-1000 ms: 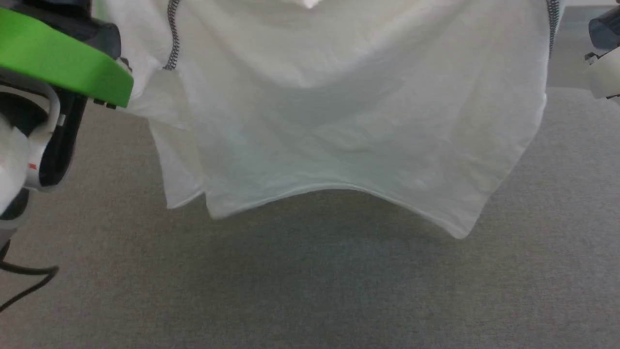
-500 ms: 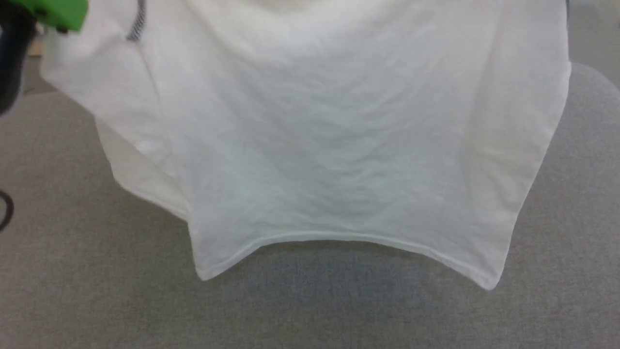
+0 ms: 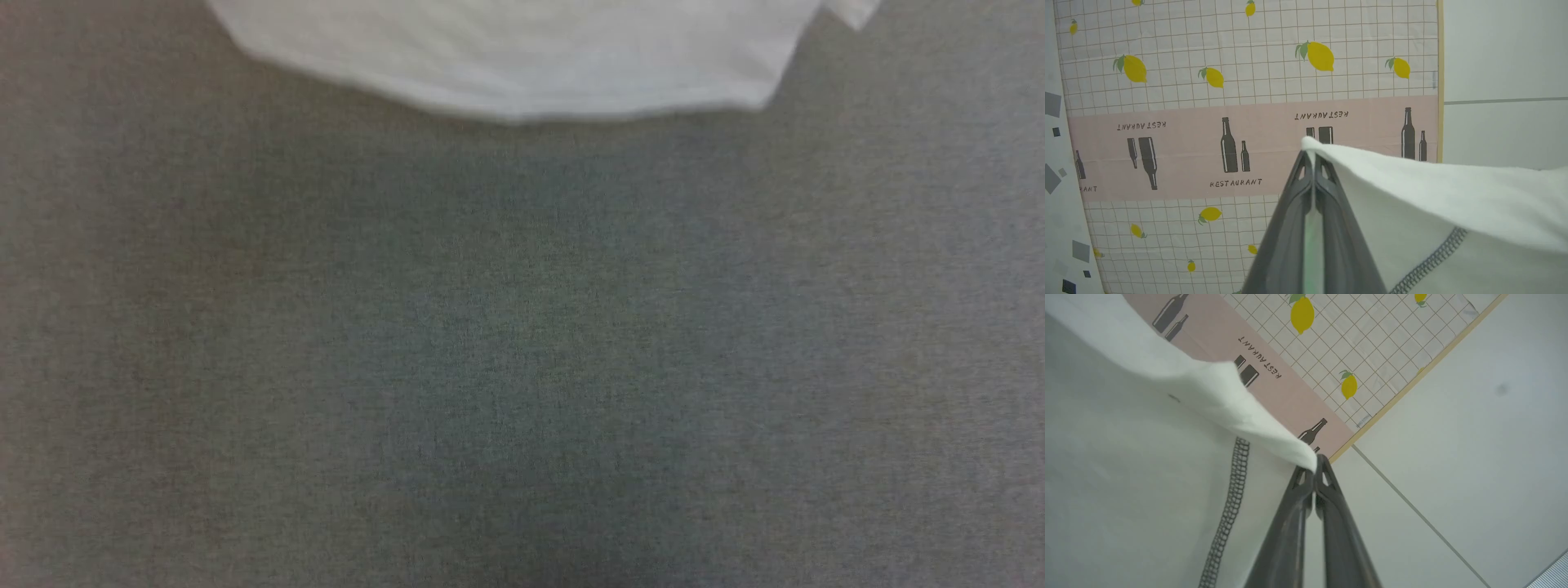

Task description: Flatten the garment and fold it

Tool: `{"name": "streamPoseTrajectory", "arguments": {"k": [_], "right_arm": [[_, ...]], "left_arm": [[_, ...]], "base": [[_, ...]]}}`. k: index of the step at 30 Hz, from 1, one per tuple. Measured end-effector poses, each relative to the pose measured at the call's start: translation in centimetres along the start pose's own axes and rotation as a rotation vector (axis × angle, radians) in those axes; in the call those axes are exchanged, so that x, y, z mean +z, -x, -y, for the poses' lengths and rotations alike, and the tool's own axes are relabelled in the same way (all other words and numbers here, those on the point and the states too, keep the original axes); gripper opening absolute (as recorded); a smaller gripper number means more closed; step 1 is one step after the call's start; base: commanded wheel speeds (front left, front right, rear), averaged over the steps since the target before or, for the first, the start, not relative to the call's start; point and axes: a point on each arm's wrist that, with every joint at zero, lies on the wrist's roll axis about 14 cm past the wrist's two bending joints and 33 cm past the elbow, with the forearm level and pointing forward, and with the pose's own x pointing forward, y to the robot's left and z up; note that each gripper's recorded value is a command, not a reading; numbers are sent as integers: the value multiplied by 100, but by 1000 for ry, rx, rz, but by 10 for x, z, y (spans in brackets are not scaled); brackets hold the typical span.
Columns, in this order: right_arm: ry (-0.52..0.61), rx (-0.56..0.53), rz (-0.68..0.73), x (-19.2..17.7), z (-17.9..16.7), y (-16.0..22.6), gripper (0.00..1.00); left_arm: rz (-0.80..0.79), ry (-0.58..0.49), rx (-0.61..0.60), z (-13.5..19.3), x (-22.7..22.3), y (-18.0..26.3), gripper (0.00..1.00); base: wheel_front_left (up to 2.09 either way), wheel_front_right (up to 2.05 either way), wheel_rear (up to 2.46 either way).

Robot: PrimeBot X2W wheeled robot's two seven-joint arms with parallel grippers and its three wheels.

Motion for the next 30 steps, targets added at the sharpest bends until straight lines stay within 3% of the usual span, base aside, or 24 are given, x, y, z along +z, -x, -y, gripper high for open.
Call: {"name": "streamPoseTrajectory", "arguments": {"k": [10,15,21,25,30], "right_arm": [[170,65,-45,-84,-45,-45,0],[142,130,-73,-134,-86,-52,0],[52,234,-74,-186,-151,-39,0],[-27,279,-69,-199,-176,-16,0],[-113,293,-78,-197,-180,24,0]], "left_arm": [[126,-86,54,-15,-76,-21,0],[121,-116,27,-18,-123,-17,0],[-17,-110,-39,-17,-207,16,0],[-51,-92,-120,1,-227,46,0],[-106,-78,-232,24,-233,97,0]], "base": [[0,0,0],[0,0,0],[0,0,0],[0,0,0],[0,0,0]]}}
